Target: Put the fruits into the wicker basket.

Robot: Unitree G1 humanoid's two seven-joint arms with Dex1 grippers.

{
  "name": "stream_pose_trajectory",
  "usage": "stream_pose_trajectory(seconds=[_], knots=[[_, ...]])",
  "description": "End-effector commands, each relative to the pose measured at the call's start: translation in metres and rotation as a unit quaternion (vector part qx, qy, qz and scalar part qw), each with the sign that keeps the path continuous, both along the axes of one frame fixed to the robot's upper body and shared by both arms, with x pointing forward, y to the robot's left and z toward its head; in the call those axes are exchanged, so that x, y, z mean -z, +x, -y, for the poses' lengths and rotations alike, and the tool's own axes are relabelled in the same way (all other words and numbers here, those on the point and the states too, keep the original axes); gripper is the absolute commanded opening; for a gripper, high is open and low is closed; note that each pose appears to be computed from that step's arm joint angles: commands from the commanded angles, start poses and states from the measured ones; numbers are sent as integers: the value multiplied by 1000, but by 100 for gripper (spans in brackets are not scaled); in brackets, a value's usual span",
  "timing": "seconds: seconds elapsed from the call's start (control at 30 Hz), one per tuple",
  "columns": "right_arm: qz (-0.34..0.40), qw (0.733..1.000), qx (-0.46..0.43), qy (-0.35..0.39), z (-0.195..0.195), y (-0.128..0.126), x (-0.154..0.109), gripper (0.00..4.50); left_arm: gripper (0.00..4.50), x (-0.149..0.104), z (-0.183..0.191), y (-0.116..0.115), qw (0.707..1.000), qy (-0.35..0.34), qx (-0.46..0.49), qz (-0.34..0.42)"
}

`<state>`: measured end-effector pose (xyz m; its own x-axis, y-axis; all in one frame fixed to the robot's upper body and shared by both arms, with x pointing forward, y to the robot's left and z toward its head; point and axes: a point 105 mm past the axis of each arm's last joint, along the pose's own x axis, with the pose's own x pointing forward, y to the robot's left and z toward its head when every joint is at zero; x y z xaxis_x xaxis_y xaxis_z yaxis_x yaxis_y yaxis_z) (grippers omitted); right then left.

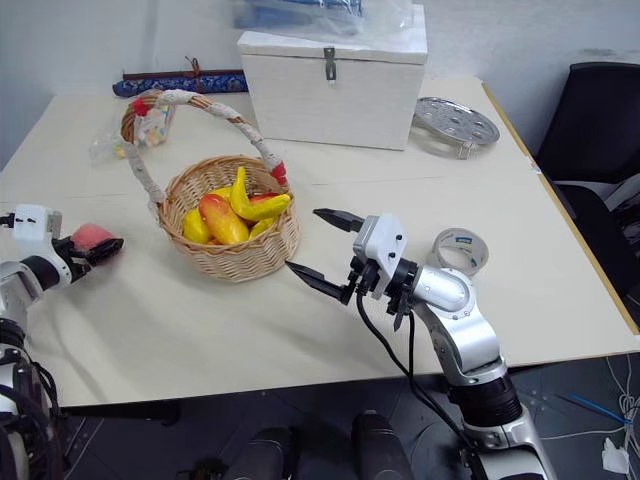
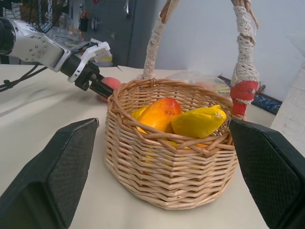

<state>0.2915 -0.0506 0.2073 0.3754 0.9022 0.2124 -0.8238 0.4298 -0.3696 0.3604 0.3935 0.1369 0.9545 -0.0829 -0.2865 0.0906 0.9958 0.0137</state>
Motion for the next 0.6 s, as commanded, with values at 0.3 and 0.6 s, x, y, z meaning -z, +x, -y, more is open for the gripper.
stream_pose_trajectory(seconds=[0.3,0.6], knots=[[33,998,49,3,31,6,-19,450,263,-111,81,-61,942,1,298,153],[-10,993,115,0,42,21,-11,450,263,-112,197,-72,908,-56,396,127]])
